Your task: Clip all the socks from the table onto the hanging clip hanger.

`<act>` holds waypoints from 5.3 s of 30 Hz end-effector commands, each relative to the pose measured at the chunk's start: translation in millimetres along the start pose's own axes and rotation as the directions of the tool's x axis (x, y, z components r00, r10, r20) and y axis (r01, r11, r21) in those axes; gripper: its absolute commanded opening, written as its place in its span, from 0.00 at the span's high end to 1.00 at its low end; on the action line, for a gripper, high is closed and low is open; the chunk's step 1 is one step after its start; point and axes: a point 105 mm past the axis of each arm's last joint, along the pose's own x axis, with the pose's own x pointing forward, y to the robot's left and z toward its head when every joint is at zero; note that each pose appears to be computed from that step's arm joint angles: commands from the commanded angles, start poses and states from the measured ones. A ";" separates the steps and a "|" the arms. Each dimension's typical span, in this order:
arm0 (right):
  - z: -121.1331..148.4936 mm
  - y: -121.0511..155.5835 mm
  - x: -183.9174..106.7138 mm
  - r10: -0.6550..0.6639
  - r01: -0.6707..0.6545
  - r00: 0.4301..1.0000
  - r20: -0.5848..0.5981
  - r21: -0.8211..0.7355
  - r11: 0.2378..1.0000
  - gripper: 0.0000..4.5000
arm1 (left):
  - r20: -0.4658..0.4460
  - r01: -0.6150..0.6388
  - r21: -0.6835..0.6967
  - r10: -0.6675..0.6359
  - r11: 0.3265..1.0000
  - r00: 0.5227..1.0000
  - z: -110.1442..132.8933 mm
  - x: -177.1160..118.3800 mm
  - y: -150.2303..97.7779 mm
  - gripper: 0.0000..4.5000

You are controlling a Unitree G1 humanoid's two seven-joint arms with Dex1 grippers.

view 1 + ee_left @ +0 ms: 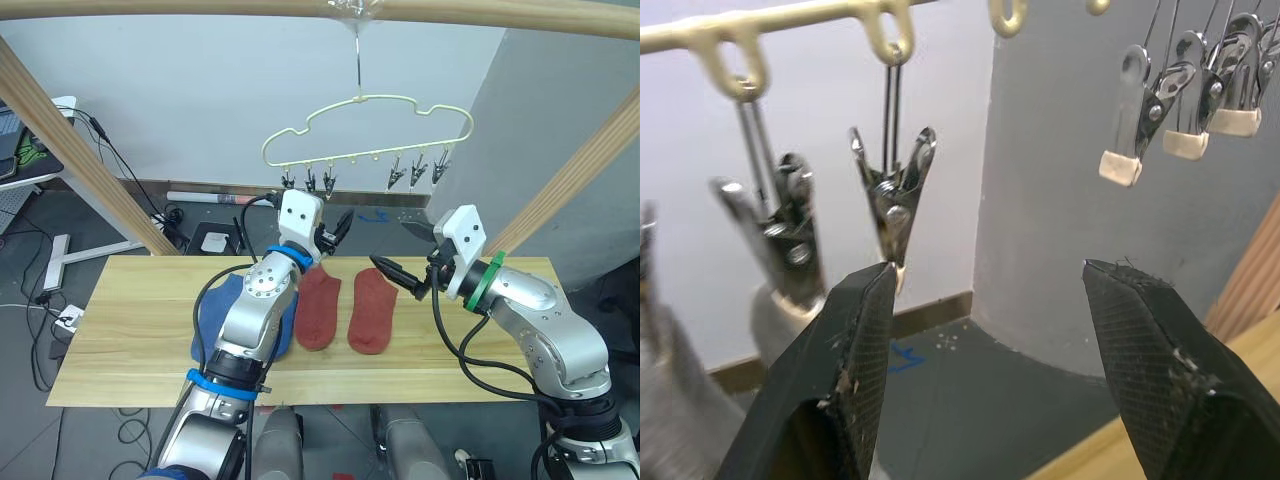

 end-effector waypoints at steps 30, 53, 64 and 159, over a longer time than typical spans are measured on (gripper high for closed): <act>38.1 -4.3 1.2 0.009 0.000 0.995 0.104 -0.082 0.997 0.00 | 0.186 -0.163 0.094 0.144 0.982 0.972 37.1 25.4 18.4 0.32; 37.1 -3.7 1.5 0.012 -0.005 0.996 0.092 -0.068 0.998 0.00 | 0.194 -0.163 0.073 0.146 0.984 0.970 36.9 24.4 16.2 0.99; -26.2 -6.5 14.4 -0.080 0.085 0.991 -0.103 0.042 0.996 0.00 | 0.093 -0.075 0.051 0.070 0.996 0.993 26.9 19.1 18.5 0.99; -18.1 32.5 47.5 0.082 -0.072 0.995 0.059 -0.154 0.985 1.00 | -0.020 0.152 -0.816 -0.290 0.558 0.957 47.2 -42.1 26.2 0.13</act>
